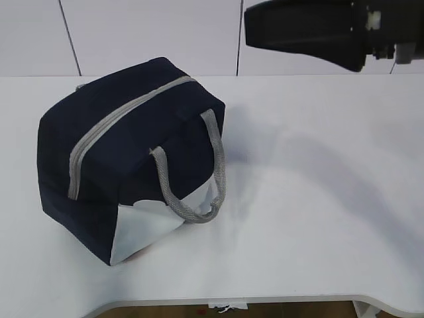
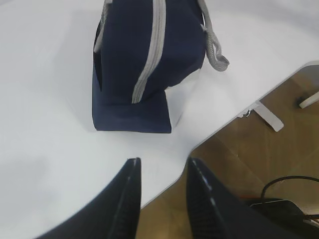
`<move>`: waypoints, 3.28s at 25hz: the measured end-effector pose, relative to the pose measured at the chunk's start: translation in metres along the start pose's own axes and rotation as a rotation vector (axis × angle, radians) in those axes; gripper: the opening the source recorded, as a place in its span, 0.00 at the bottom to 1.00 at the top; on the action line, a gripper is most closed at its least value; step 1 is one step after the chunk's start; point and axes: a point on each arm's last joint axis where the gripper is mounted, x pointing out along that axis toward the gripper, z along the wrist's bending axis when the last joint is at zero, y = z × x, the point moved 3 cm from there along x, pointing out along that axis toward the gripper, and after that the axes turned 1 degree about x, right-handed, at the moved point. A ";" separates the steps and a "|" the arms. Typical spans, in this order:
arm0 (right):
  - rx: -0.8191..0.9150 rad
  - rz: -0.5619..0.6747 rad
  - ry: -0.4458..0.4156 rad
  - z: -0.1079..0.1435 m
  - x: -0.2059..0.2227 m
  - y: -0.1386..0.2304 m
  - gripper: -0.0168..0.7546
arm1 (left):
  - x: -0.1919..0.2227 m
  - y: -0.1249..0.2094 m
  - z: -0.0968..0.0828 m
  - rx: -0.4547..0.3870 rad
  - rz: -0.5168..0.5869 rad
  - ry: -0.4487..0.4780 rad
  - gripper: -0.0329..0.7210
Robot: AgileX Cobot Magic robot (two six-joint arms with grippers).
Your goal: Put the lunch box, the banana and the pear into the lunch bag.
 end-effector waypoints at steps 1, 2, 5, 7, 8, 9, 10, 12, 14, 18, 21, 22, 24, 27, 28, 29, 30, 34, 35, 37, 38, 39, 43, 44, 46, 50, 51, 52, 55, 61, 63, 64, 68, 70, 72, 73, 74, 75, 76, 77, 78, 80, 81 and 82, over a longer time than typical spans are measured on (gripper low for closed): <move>0.000 0.000 0.000 0.000 0.000 0.000 0.52 | -0.002 0.006 -0.001 0.002 -0.008 -0.001 0.36; 0.000 0.000 0.000 0.000 0.000 0.000 0.52 | -0.003 0.013 -0.003 0.004 -0.017 -0.003 0.36; 0.004 0.001 -0.002 0.000 0.000 0.000 0.52 | -0.005 0.032 -0.006 0.012 -0.035 -0.016 0.36; 0.004 0.001 -0.002 0.000 0.000 0.000 0.52 | -0.007 0.045 -0.006 0.019 -0.052 -0.037 0.36; 0.004 0.001 -0.002 0.000 0.000 0.000 0.52 | -0.007 0.050 -0.006 0.017 -0.062 -0.051 0.36; 0.004 0.001 -0.002 0.000 0.000 0.000 0.52 | -0.006 0.056 -0.006 0.012 -0.074 -0.064 0.36; 0.004 0.001 -0.002 0.000 0.000 0.000 0.52 | -0.006 0.062 -0.005 0.003 -0.085 -0.074 0.36; 0.004 0.001 -0.002 0.000 0.000 0.000 0.52 | -0.005 0.073 -0.005 -0.016 -0.110 -0.092 0.36; 0.004 0.001 -0.004 0.000 0.000 0.000 0.52 | -0.005 0.083 -0.006 -0.034 -0.144 -0.107 0.36; 0.006 0.001 -0.004 0.000 0.000 0.000 0.52 | -0.011 0.095 -0.005 -0.059 -0.219 -0.146 0.36; 0.005 0.000 -0.002 0.000 0.000 0.000 0.52 | -0.004 0.100 -0.002 -0.081 -0.201 -0.167 0.36; 0.005 -0.001 0.002 0.000 0.000 0.000 0.52 | -0.001 0.102 -0.001 -0.085 -0.189 -0.170 0.36; 0.005 -0.008 0.020 -0.002 0.000 -0.001 0.52 | 0.004 0.106 0.000 -0.088 -0.165 -0.171 0.36; 0.006 -0.027 0.073 -0.009 -0.001 -0.003 0.52 | 0.004 0.106 0.000 -0.090 -0.161 -0.174 0.36; 0.006 -0.035 0.095 -0.011 -0.001 -0.004 0.52 | 0.004 0.106 0.000 -0.090 -0.161 -0.174 0.36; 0.006 -0.046 0.126 -0.015 -0.001 -0.006 0.52 | 0.004 0.106 0.000 -0.092 -0.161 -0.174 0.36; 0.006 -0.058 0.160 -0.019 -0.002 -0.007 0.52 | 0.004 0.106 0.000 -0.094 -0.161 -0.174 0.36; 0.006 -0.110 0.302 -0.036 -0.006 -0.013 0.52 | 0.004 0.106 0.000 -0.095 -0.160 -0.176 0.36; 0.006 -0.121 0.333 -0.039 -0.008 -0.014 0.52 | 0.004 0.106 0.000 -0.095 -0.160 -0.176 0.36; 0.006 -0.142 0.406 -0.048 -0.011 -0.015 0.52 | 0.004 0.106 0.001 -0.102 -0.160 -0.185 0.36; 0.002 -0.143 0.433 -0.051 -0.012 -0.014 0.52 | 0.004 0.106 0.001 -0.114 -0.159 -0.203 0.36; -0.003 -0.142 0.461 -0.054 -0.013 -0.011 0.52 | 0.004 0.107 0.002 -0.132 -0.158 -0.231 0.36; -0.008 -0.129 0.513 -0.061 -0.014 -0.003 0.52 | 0.003 0.107 0.005 -0.228 -0.152 -0.375 0.36; -0.008 -0.123 0.518 -0.062 -0.014 0.000 0.52 | 0.003 0.107 0.005 -0.247 -0.151 -0.403 0.36; -0.007 -0.119 0.533 -0.064 -0.014 0.002 0.52 | 0.003 0.107 0.007 -0.284 -0.148 -0.460 0.36; -0.002 -0.127 0.592 -0.070 -0.018 0.005 0.52 | 0.003 0.108 0.008 -0.321 -0.145 -0.515 0.36; -0.001 -0.129 0.611 -0.072 -0.019 0.005 0.52 | 0.002 0.108 0.008 -0.324 -0.145 -0.519 0.36; -0.002 -0.129 0.624 -0.074 -0.020 0.007 0.52 | 0.002 0.108 0.008 -0.327 -0.145 -0.524 0.36; 0.003 -0.133 0.651 -0.076 -0.021 0.008 0.52 | 0.002 0.108 0.008 -0.328 -0.145 -0.526 0.36; 0.006 -0.131 0.651 -0.077 -0.021 0.009 0.52 | 0.002 0.108 0.008 -0.328 -0.145 -0.526 0.36; 0.006 -0.131 0.651 -0.077 -0.021 0.009 0.52 | 0.002 0.108 0.008 -0.328 -0.145 -0.526 0.36; 0.006 -0.131 0.651 -0.077 -0.021 0.009 0.52 | 0.002 0.108 0.008 -0.328 -0.145 -0.526 0.36; 0.006 -0.129 0.643 -0.076 -0.021 0.009 0.52 | 0.002 0.108 0.008 -0.328 -0.145 -0.526 0.36; 0.006 -0.126 0.633 -0.075 -0.020 0.009 0.52 | 0.002 0.108 0.008 -0.328 -0.145 -0.526 0.36; 0.007 -0.116 0.603 -0.072 -0.018 0.010 0.52 | 0.002 0.108 0.008 -0.328 -0.145 -0.526 0.36; 0.008 -0.114 0.594 -0.071 -0.017 0.011 0.52 | 0.002 0.108 0.008 -0.328 -0.145 -0.526 0.36; 0.008 -0.111 0.585 -0.070 -0.016 0.011 0.52 | 0.002 0.108 0.008 -0.328 -0.145 -0.526 0.36; 0.008 -0.109 0.580 -0.070 -0.016 0.011 0.52 | 0.002 0.108 0.008 -0.328 -0.145 -0.526 0.36; 0.008 -0.109 0.578 -0.069 -0.016 0.011 0.52 | 0.002 0.108 0.008 -0.328 -0.145 -0.526 0.36; 0.001 -0.106 0.579 -0.069 -0.016 0.011 0.52 | 0.002 0.108 0.008 -0.328 -0.145 -0.526 0.36; -0.015 -0.102 0.579 -0.069 -0.016 0.011 0.52 | 0.002 0.108 0.008 -0.328 -0.145 -0.526 0.36; -0.042 -0.097 0.583 -0.070 -0.016 0.011 0.52 | 0.002 0.108 0.008 -0.328 -0.145 -0.526 0.36; -0.053 -0.096 0.588 -0.070 -0.016 0.011 0.52 | 0.002 0.108 0.008 -0.328 -0.145 -0.526 0.36; -0.061 -0.096 0.601 -0.071 -0.017 0.011 0.52 | 0.002 0.108 0.008 -0.328 -0.145 -0.526 0.36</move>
